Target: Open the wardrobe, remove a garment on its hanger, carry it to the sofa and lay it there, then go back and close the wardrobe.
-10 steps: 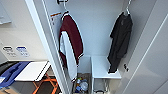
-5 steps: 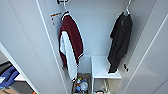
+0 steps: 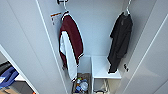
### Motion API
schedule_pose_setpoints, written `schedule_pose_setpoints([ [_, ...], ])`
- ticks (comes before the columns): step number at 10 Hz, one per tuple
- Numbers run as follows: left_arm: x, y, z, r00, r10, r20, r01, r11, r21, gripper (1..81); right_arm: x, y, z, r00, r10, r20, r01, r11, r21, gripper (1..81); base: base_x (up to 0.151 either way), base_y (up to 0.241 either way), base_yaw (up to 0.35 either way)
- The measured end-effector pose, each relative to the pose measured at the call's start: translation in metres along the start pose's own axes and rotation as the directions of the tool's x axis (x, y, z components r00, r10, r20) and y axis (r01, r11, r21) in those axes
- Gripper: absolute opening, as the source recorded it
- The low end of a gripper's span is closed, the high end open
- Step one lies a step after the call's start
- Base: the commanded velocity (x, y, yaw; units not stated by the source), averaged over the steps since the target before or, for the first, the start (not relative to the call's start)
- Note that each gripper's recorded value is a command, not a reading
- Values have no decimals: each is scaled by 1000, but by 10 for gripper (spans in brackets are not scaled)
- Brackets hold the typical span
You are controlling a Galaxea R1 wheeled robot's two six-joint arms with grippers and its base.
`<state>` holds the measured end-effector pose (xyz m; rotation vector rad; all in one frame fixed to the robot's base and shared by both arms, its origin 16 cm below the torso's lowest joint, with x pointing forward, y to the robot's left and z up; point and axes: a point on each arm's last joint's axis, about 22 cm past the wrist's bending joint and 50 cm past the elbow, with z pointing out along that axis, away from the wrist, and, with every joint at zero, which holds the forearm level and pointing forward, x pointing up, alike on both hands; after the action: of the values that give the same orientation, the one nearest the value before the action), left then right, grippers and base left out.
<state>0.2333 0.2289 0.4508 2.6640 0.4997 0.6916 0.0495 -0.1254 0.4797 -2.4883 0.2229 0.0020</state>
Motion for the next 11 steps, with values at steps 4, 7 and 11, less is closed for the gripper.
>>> schedule_pose_setpoints([
  [4, -88, 43, -32, 962, 154, 227, -111, 975, -190, 811, -19, 24, 7, 1000, 6, 10, -5, 998, -67, 811, 0, 0, 0],
  [7, -181, 8, -87, 873, 252, 418, -179, 962, -205, 811, -30, 55, 10, 1000, 2, 9, -1, 988, -156, 811, 0, 0, 0],
  [11, -229, -6, -110, 838, 258, 480, -191, 964, -184, 811, -61, 82, 10, 1000, 10, 27, -3, 970, -242, 811, 0, 0, 0],
])
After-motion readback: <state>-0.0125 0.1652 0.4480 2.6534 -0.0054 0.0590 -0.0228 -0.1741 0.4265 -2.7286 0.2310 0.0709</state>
